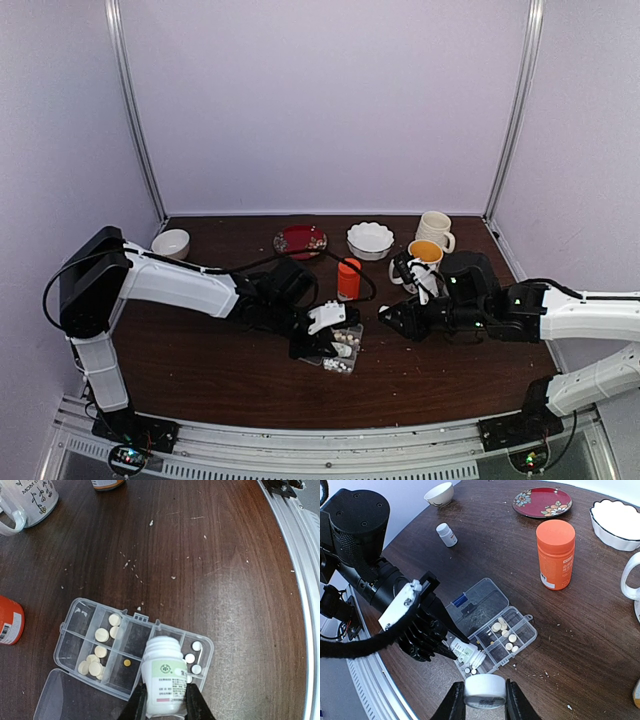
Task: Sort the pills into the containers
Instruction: Pour the pill into the compartment of the pill container.
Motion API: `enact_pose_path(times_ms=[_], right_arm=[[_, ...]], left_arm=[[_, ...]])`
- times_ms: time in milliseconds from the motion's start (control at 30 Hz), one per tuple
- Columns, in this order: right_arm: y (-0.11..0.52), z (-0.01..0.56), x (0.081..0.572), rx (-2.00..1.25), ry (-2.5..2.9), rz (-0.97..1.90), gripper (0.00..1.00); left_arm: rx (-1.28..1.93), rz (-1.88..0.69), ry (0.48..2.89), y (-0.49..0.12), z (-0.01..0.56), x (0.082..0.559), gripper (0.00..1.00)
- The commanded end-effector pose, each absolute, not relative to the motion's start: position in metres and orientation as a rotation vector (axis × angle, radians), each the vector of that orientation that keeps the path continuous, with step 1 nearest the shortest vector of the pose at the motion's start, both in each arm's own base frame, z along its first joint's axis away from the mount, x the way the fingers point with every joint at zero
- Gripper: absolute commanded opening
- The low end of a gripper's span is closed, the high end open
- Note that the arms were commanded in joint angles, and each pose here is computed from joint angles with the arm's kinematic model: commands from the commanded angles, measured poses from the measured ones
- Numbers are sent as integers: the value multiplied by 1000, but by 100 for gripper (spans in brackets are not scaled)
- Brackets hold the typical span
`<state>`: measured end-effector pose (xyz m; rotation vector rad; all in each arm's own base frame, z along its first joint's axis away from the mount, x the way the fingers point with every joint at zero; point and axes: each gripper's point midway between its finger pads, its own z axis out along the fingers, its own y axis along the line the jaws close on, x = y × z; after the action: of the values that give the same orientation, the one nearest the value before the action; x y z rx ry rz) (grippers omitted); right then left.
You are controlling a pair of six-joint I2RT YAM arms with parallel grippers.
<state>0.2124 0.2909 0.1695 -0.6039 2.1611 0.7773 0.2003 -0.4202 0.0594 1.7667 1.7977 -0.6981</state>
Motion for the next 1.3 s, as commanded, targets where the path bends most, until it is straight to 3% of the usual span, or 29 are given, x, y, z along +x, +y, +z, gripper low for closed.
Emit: enact_pose_path(times_ms=[0, 1267], right_arm=[[290, 175, 211, -605, 2153, 784, 0], [288, 176, 213, -608, 2156, 757, 0]], left_arm=[[1744, -695, 1748, -430, 80, 205, 0], [1735, -747, 1805, -428, 73, 196, 0]])
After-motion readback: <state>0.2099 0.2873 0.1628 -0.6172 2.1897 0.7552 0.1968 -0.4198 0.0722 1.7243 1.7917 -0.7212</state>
